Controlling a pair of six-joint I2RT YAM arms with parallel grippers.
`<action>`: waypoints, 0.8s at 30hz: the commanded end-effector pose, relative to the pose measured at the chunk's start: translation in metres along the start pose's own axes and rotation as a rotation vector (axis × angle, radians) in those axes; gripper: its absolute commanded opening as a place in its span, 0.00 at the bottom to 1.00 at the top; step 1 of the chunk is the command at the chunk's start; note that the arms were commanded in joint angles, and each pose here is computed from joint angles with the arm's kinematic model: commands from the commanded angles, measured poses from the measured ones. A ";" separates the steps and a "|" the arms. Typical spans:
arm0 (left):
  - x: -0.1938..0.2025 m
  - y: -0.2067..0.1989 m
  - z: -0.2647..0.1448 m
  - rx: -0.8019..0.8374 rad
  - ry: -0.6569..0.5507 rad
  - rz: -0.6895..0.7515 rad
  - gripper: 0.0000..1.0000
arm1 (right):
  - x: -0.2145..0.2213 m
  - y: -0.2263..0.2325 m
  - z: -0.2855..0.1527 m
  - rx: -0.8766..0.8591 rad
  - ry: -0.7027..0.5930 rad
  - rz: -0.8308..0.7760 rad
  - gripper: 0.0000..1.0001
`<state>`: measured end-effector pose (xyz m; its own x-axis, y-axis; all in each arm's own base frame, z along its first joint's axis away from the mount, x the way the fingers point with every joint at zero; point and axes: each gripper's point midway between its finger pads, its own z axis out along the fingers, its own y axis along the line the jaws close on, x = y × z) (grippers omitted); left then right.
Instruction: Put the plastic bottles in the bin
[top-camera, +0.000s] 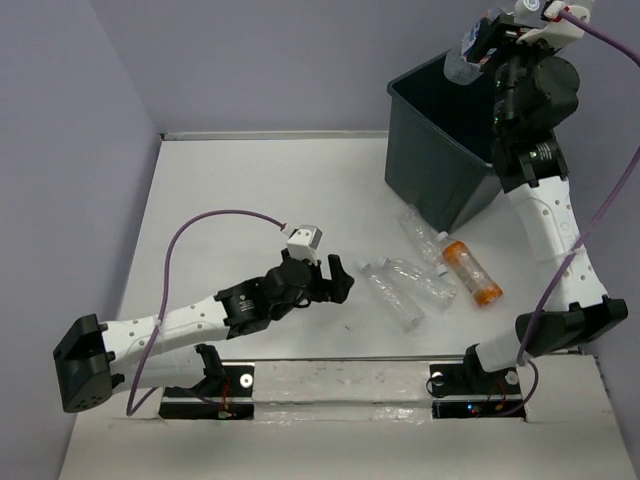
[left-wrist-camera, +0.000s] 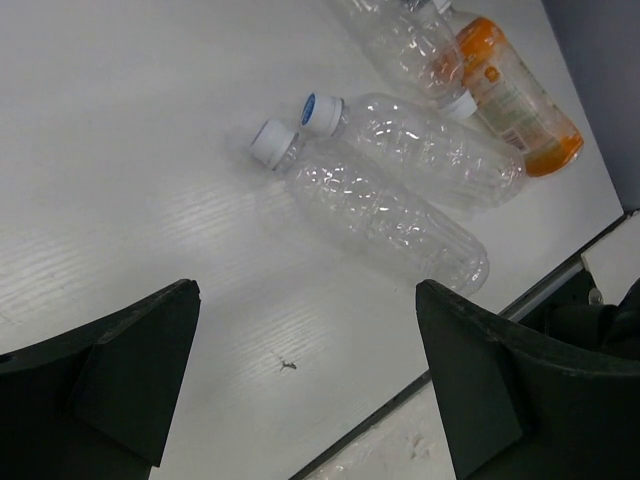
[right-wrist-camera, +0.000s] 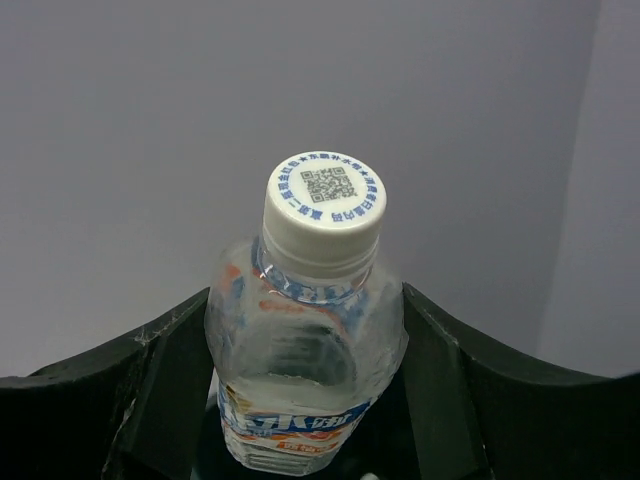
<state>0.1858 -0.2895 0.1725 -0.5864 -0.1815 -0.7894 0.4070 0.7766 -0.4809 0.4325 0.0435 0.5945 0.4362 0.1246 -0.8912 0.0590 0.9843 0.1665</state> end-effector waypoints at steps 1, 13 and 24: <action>0.008 -0.037 0.021 0.104 0.055 -0.088 0.99 | 0.078 -0.039 0.014 0.108 0.204 -0.223 0.63; -0.035 -0.026 -0.001 0.055 -0.099 -0.064 0.99 | 0.063 0.030 -0.063 -0.217 0.348 -0.002 0.93; -0.112 0.026 -0.096 -0.095 -0.357 -0.001 0.99 | 0.282 0.093 -0.344 -0.538 1.105 0.080 0.77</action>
<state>0.1859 -0.2364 0.2718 -0.4023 -0.3981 -0.8244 0.4170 0.7220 -0.5522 0.2909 0.2144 0.3194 -0.3002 0.0453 -0.9528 -0.4932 0.8476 0.1957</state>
